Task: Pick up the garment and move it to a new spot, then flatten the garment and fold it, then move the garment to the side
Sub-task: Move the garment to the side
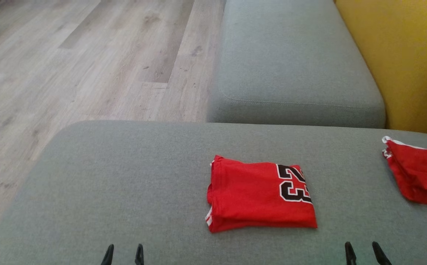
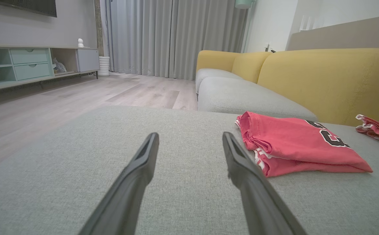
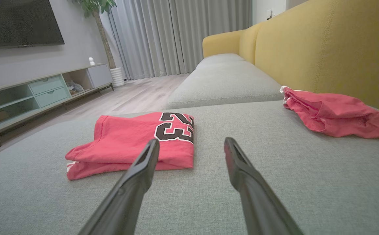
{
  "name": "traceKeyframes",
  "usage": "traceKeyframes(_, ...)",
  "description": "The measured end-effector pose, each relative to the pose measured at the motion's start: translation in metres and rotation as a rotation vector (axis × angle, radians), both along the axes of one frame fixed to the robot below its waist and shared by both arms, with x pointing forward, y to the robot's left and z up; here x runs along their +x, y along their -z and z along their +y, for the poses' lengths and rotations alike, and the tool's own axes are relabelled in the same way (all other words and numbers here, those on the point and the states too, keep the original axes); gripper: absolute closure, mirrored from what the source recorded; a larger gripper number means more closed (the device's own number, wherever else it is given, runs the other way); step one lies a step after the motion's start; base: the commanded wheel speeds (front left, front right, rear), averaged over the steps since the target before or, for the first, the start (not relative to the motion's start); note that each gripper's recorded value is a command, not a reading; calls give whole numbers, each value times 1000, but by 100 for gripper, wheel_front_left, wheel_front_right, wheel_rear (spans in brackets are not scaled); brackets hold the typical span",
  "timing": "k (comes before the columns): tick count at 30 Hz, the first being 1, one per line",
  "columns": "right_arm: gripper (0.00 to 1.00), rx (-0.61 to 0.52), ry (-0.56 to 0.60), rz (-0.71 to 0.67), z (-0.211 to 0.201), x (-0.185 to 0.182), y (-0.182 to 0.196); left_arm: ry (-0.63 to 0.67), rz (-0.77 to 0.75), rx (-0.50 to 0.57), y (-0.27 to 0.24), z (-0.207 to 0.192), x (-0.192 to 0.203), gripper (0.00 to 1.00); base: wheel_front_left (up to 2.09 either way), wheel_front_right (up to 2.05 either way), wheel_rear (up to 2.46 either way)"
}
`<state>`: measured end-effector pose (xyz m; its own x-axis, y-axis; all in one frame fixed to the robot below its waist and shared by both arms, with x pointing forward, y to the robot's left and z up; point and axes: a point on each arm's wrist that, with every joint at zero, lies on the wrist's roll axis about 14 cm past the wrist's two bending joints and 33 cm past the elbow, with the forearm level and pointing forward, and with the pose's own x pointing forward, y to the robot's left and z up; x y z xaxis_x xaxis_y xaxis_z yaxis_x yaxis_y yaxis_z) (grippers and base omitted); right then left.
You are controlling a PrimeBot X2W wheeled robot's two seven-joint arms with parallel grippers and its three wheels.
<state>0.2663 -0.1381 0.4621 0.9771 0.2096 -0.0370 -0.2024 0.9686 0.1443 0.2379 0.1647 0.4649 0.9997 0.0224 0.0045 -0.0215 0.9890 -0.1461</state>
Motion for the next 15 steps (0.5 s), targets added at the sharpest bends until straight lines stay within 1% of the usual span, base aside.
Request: traceKeyframes(15, 0, 11, 18, -4, 0, -5, 1, 23, -6, 25, 0, -1, 1, 0, 0, 0, 0)
